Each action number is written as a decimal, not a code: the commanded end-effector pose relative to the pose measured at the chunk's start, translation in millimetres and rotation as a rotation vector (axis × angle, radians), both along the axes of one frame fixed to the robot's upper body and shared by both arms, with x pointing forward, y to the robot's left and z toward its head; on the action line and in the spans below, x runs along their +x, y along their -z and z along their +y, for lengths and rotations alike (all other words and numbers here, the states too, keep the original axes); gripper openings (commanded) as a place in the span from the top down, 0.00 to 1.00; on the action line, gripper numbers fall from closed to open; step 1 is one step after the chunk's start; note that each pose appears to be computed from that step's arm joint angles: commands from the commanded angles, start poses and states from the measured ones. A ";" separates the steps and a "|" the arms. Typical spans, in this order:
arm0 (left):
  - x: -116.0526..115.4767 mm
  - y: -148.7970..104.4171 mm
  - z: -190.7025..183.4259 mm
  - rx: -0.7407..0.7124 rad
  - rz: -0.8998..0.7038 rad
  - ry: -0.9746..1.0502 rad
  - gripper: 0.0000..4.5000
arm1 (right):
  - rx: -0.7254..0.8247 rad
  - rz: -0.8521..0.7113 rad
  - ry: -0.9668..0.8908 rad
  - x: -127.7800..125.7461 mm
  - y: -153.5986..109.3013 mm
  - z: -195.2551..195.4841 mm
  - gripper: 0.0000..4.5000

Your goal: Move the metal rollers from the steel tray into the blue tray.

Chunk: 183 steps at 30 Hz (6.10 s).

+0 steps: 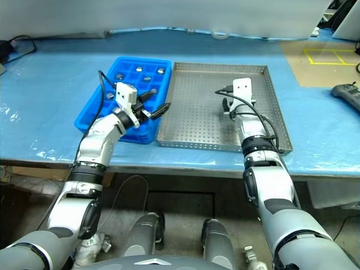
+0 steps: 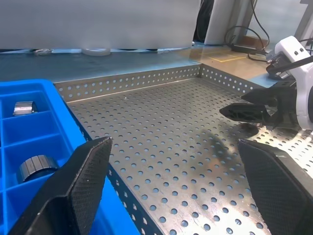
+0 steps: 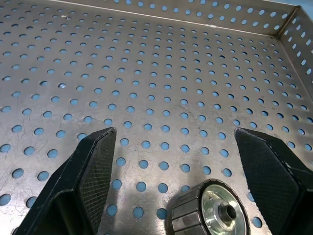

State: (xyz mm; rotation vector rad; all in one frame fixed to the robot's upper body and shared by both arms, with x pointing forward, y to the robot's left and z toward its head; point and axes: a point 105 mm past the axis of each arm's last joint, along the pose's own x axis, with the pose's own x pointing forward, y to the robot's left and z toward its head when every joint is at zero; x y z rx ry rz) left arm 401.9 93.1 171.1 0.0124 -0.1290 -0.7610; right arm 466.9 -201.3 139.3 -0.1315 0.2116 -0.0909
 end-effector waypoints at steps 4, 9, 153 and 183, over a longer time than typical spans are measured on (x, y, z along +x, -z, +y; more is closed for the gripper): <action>-0.9 -13.6 -3.8 -0.013 -0.044 0.019 0.01 | 0.067 0.020 0.082 -5.6 6.2 -16.9 0.10; 3.5 -17.0 4.6 -0.012 -0.054 -0.016 0.00 | 0.183 0.032 0.066 -6.5 12.0 -12.7 0.19; 45.8 -50.8 24.8 0.062 -0.217 -0.194 0.00 | 0.416 -0.051 -0.029 -4.6 -4.0 36.4 0.60; 30.1 -47.6 112.7 0.033 -0.183 -0.492 0.00 | 0.135 -0.086 -0.834 -26.2 -41.5 241.9 0.60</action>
